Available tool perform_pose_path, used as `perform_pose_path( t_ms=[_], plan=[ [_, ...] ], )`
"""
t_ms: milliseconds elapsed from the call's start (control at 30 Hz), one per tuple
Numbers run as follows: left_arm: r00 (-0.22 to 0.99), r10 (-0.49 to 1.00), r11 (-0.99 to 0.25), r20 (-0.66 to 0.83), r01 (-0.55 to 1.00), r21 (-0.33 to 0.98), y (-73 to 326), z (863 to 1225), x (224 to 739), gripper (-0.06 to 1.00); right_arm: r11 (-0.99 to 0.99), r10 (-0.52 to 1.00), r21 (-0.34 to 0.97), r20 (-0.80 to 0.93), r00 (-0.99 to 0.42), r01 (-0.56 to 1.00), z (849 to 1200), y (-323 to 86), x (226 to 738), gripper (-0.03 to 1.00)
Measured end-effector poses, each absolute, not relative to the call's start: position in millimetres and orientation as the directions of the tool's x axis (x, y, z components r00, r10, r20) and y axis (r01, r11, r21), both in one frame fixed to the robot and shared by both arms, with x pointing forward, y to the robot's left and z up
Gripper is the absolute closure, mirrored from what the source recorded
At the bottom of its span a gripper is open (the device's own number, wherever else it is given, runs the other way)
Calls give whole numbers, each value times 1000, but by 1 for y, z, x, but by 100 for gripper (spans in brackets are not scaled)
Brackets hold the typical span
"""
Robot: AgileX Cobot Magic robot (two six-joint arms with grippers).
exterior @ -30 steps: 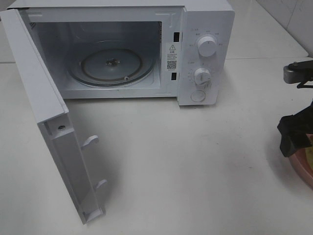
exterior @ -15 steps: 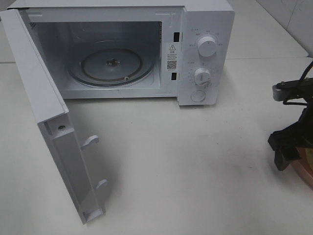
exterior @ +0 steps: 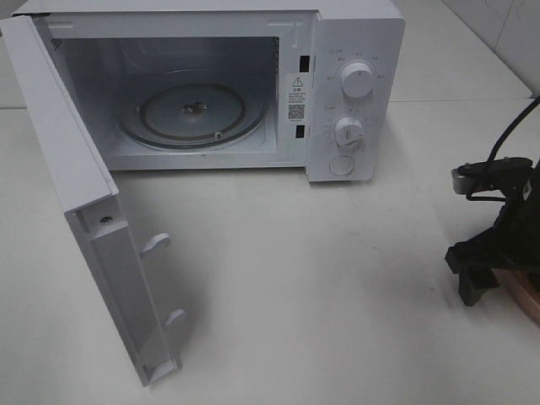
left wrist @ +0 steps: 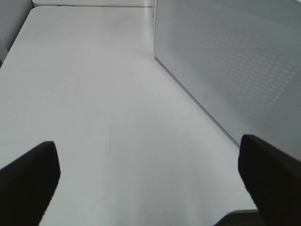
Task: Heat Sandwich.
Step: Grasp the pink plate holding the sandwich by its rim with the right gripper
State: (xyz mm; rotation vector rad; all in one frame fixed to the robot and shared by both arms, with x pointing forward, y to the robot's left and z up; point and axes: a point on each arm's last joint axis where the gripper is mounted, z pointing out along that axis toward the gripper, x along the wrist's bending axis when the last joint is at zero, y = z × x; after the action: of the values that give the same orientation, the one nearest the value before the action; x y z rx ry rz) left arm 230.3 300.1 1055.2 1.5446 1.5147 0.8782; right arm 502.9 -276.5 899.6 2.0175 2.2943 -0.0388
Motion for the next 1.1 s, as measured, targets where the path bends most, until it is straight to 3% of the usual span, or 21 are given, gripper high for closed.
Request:
perform_pose_path(
  t_ms=[333,533,700,767,800,833,867,1100],
  plan=[
    [49,998,20,-47,455,891,300,1055,230,-3,126,988,17,-97,-124,992,889,-278,505,15],
    [49,998,20,-47,455,891,300,1055,230,-3,129,987,17,-103,-127,991,889,-278,505,21],
    [49,998,20,-47,455,891,300,1055,230,-3,132,984,20,-124,-129,991,889,-280,505,40],
    [49,998,20,-47,455,891,300,1055,230,-3,117,983,24,-149,-112,993,889,-282,506,60],
    [49,998,20,-47,455,891,300,1055,230,-3,117,983,24,-149,-112,993,889,-282,506,60],
    [49,998,20,-47,455,891,300,1055,230,-3,109,982,27,-158,-103,994,890,-283,506,68],
    [49,998,20,-47,455,891,300,1055,230,-3,100,980,28,-173,-94,995,890,-285,506,82],
    [48,998,20,-47,454,891,300,1055,230,-3,93,979,33,-184,-86,995,890,-286,507,85]
  ],
)
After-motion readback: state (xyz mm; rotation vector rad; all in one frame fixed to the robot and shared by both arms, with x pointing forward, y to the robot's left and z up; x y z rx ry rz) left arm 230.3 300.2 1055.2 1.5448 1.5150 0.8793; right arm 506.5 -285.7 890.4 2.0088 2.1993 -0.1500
